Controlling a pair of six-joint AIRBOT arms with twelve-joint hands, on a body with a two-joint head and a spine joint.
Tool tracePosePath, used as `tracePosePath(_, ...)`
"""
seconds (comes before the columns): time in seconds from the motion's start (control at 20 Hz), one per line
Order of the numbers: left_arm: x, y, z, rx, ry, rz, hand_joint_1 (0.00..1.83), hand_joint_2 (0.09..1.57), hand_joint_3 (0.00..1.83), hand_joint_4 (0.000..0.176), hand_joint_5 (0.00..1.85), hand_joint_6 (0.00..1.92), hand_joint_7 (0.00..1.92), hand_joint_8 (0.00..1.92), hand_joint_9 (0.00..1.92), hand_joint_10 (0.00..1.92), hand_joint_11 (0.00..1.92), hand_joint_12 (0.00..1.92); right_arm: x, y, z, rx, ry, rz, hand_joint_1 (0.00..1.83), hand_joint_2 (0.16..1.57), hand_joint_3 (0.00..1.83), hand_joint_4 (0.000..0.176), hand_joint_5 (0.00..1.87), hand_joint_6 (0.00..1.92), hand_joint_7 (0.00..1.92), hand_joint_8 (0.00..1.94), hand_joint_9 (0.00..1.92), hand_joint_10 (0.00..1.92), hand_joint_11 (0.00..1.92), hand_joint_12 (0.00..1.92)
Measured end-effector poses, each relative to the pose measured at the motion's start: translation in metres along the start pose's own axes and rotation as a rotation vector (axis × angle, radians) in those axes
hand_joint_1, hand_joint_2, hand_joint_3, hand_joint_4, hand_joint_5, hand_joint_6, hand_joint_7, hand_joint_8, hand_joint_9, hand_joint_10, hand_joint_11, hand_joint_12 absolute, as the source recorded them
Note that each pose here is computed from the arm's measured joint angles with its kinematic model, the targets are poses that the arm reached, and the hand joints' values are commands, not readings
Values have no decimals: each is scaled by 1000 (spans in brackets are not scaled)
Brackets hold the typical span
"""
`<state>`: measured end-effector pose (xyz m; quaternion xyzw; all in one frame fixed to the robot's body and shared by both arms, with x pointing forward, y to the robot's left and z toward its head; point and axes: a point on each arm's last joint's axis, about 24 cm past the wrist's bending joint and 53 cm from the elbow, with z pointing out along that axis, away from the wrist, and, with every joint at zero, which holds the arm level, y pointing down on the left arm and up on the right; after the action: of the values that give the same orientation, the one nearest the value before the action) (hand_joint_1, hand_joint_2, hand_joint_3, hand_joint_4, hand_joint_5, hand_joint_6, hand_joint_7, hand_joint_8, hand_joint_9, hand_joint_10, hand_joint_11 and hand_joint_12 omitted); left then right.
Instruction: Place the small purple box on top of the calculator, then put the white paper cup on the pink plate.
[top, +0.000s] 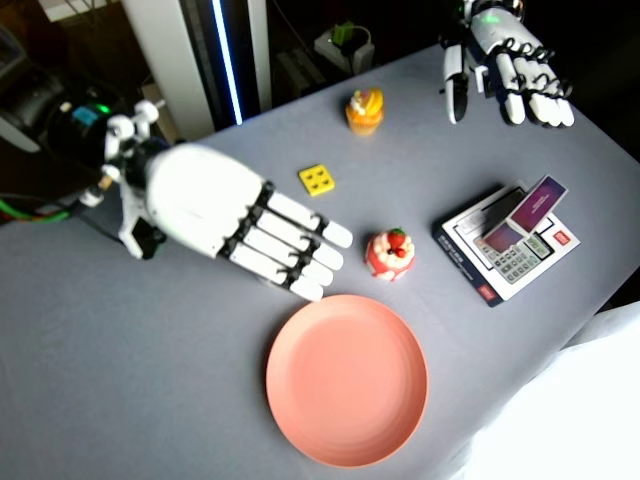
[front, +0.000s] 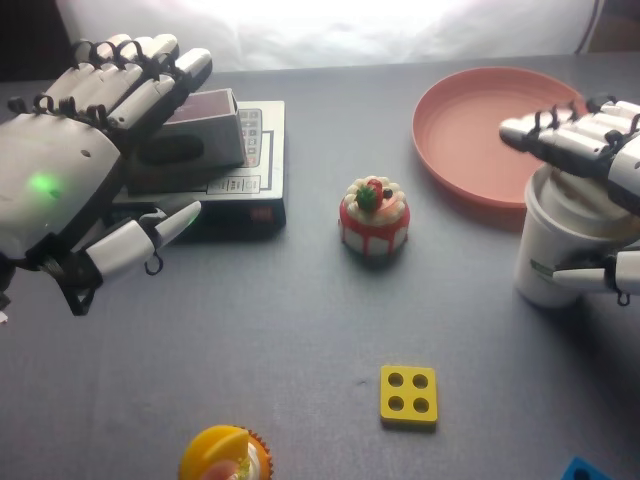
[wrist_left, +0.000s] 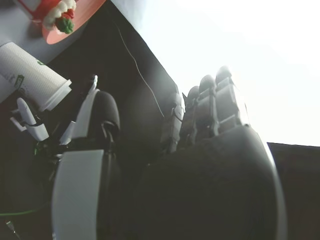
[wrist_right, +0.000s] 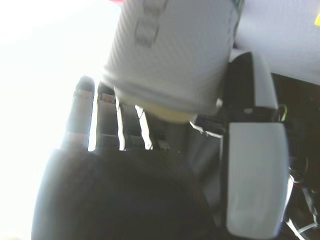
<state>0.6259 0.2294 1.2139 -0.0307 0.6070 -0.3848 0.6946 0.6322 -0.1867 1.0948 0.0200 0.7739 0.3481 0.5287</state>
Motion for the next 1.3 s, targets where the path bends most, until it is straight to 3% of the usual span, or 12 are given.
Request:
tracePosePath(0.1, 0, -3, -1, 8, -5, -4, 696, 1324, 4, 62, 86, 3, 0, 0, 0, 0, 0, 0, -2, 2, 1, -5, -8, 9, 1134, 1095, 2, 0, 323, 723, 521, 783, 454, 1548, 462, 1917)
tracePosePath(0.15, 0, -2, -2, 9, -4, -3, 726, 1331, 5, 47, 92, 5, 0, 0, 0, 0, 0, 0, -3, 2, 1, -6, -9, 8, 1119, 1094, 1, 0, 286, 901, 497, 959, 505, 1648, 530, 1920)
tracePosePath(0.3, -1, 5, -6, -19, -12, -8, 728, 1332, 3, 48, 89, 3, 0, 0, 0, 0, 3, 2, -5, 5, 3, -11, -12, 8, 1212, 1094, 2, 0, 248, 1017, 379, 1208, 461, 1837, 533, 1921)
tracePosePath(0.45, -3, 10, -10, -37, -18, -8, 737, 1327, 0, 48, 89, 2, 0, 0, 0, 0, 8, 6, -14, 15, 2, -43, -38, 9, 1239, 1110, 4, 0, 215, 1003, 309, 1229, 382, 1774, 361, 1921)
tracePosePath(0.65, -10, 11, -12, -36, -38, -3, 731, 1331, 1, 48, 85, 0, 0, 0, 0, 0, 1, 7, -54, 30, 5, -96, -144, 6, 1302, 1131, 4, 0, 187, 977, 195, 1136, 316, 1751, 461, 1921)
tracePosePath(0.7, -9, 10, -12, -34, -37, -3, 729, 1331, 1, 55, 88, 1, 0, 0, 0, 0, 1, 7, -63, 32, 6, -104, -164, 3, 1277, 1140, 6, 0, 198, 903, 202, 1084, 304, 1694, 458, 1921)
tracePosePath(0.75, -9, 10, -12, -32, -37, -4, 738, 1334, 2, 53, 91, 3, 0, 0, 0, 0, 0, 4, -76, 34, 9, -112, -196, 1, 1075, 1140, 4, 0, 162, 701, 221, 998, 264, 1573, 320, 1921)
tracePosePath(0.9, -10, 12, -13, -41, -38, -5, 704, 1325, 0, 46, 94, 3, 15, 5, 17, 7, 14, 17, -95, 34, 32, -114, -239, 28, 1166, 1185, 4, 0, 270, 385, 237, 1050, 277, 1679, 321, 1921)
tracePosePath(1.0, -8, 13, -15, -45, -34, -10, 716, 1319, 1, 73, 91, 1, 2, 2, 19, 4, 2, 96, -98, 31, 49, -98, -236, 46, 1173, 1170, 0, 0, 335, 795, 265, 1349, 410, 1847, 504, 1921)
tracePosePath(1.1, -8, 14, -16, -51, -35, -11, 725, 1319, 0, 62, 90, 3, 13, 4, 29, 7, 0, 95, -98, 24, 64, -66, -232, 69, 1130, 1170, 0, 0, 262, 1046, 311, 1333, 450, 1730, 504, 1921)
tracePosePath(1.2, -9, 13, -16, -45, -39, -14, 699, 1325, 0, 42, 97, 3, 33, 4, 48, 11, 0, 238, -100, 7, 80, -13, -224, 96, 1107, 1162, 0, 0, 289, 932, 240, 1042, 306, 1514, 296, 1885)
tracePosePath(1.3, -10, 12, -16, -43, -44, -13, 755, 1335, 3, 27, 91, 0, 26, 0, 41, 7, 0, 258, -105, -7, 89, 31, -225, 123, 1163, 1143, 0, 0, 277, 783, 278, 1082, 305, 1469, 255, 1883)
